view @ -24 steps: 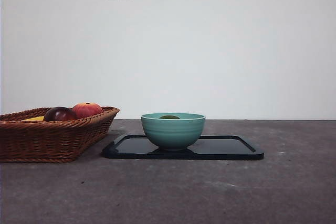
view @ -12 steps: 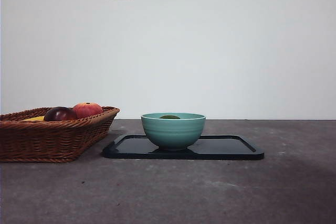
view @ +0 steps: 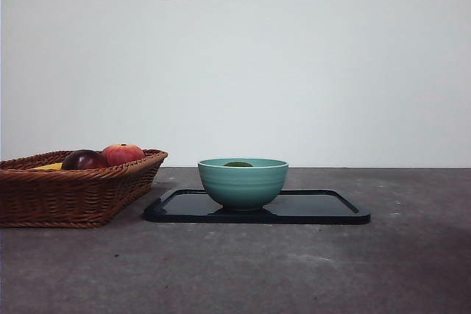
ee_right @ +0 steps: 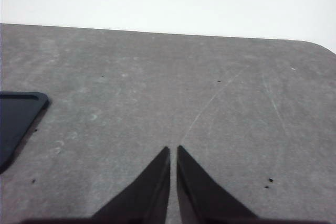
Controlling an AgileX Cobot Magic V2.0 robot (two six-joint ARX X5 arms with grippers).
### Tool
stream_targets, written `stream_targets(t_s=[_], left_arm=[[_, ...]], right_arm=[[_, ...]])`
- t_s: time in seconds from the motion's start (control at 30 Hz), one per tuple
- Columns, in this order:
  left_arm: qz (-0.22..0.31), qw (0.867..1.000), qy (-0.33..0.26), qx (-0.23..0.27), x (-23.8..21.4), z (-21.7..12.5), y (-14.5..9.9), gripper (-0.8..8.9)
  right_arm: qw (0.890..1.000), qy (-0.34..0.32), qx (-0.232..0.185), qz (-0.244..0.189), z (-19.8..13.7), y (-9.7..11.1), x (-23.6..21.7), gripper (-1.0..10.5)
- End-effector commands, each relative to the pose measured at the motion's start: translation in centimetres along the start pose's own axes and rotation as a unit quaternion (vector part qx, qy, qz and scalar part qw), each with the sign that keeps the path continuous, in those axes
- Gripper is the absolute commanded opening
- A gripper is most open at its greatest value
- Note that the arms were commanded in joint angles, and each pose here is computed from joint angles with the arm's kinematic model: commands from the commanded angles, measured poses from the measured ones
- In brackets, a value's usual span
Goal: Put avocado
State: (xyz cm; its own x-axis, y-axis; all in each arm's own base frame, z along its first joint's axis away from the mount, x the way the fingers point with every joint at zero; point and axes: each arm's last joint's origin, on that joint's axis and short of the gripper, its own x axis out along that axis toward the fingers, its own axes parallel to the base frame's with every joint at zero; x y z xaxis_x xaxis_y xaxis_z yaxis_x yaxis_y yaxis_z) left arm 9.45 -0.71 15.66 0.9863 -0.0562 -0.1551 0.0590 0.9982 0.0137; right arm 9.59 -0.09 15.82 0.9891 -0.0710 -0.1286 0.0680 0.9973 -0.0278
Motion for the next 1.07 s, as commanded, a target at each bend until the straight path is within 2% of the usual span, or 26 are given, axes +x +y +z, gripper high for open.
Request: stream_targets(t_s=[0.03, 0.33, 0.53, 0.67, 1.07], left_arm=[[0.002, 1.0, 0.013, 0.004, 0.2, -0.75, 0.01, 0.19], [0.002, 1.0, 0.013, 0.004, 0.2, -0.75, 0.01, 0.19], [0.002, 1.0, 0.013, 0.004, 0.2, -0.75, 0.01, 0.19], [0.002, 1.0, 0.013, 0.004, 0.2, -0.75, 0.01, 0.19], [0.002, 1.0, 0.013, 0.004, 0.2, -0.75, 0.01, 0.19]], right_arm=[[1.0, 0.005, -0.014, 0.016, -0.56, 0.05, 0.11, 0.2], [0.999, 0.019, -0.02, 0.024, -0.84, 0.04, 0.11, 0.2], [1.0, 0.019, -0.006, 0.024, -0.84, 0.05, 0.11, 0.2], [0.999, 0.019, 0.045, 0.024, -0.8, 0.05, 0.11, 0.2], [0.999, 0.011, 0.044, 0.023, -0.65, 0.04, 0.11, 0.2]])
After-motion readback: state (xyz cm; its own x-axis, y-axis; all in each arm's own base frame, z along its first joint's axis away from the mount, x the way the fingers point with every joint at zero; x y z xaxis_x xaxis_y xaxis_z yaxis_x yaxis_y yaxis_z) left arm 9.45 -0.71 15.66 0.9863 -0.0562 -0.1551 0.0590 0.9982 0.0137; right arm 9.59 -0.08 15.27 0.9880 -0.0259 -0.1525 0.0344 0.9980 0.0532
